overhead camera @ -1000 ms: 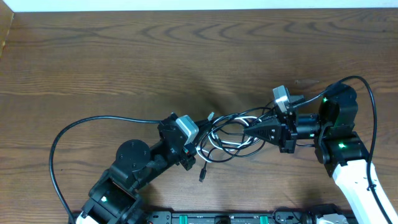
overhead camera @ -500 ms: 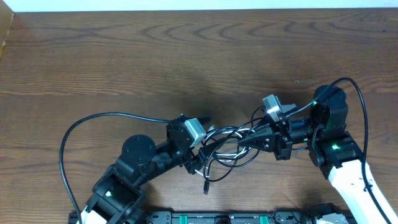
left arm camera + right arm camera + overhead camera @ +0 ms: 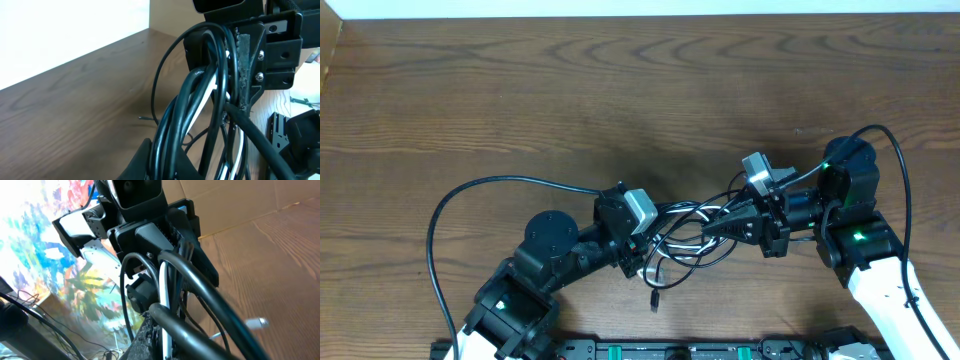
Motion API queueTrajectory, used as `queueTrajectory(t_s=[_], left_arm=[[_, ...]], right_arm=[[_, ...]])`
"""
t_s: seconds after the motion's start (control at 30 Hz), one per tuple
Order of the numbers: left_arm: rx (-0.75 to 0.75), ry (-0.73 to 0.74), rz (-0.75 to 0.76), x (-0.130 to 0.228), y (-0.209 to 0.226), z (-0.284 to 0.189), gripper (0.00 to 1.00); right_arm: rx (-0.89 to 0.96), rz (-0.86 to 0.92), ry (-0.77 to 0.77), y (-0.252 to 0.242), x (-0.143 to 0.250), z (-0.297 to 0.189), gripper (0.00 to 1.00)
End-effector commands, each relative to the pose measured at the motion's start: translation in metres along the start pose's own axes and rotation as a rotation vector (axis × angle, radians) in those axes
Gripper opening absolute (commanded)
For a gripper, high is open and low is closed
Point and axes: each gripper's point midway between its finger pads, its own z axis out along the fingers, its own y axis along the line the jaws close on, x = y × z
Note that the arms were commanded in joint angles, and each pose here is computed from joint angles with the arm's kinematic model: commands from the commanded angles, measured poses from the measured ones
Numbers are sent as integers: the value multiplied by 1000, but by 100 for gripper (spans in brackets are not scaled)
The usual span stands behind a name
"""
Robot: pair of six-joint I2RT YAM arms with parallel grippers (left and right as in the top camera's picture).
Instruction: Untangle cables
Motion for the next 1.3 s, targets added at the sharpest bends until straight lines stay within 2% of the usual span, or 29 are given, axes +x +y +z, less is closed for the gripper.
queueTrajectory(t_s=[0.0, 0.07, 0.13, 0.17, 0.23, 0.27, 0.4, 0.7, 1.03, 1.17, 1.27], left_arm=[[-8, -23, 6, -10, 1, -2, 8], [-11, -25, 7, -10, 1, -2, 8], [-34, -27, 7, -11, 5, -2, 8], [-61, -28, 6, -11, 10, -3, 7], [-132, -29, 5, -11, 22, -4, 8], [-164, -29, 4, -11, 28, -5, 8], [-257, -28, 1, -11, 43, -8, 7], [-251, -37, -63, -11, 42, -8, 7], [17, -34, -57, -13, -3, -2, 7], [107, -69, -34, -22, -19, -4, 7], [120, -93, -20, -28, -21, -5, 8]], right_arm=[[-19, -29, 4, 5, -3, 2, 15], [41, 30, -1, -6, -3, 1, 29], [120, 109, -10, -19, -3, 0, 51], [175, 162, -19, -29, -2, -1, 67], [281, 273, -43, -47, -1, -5, 87], [316, 311, -52, -53, 0, -7, 89], [417, 423, -73, -69, 7, -13, 93], [481, 495, -64, -77, 19, -18, 95], [551, 511, -72, -87, 22, -24, 95], [656, 569, -75, -100, 33, -34, 95], [755, 622, -60, -110, 47, -44, 95]])
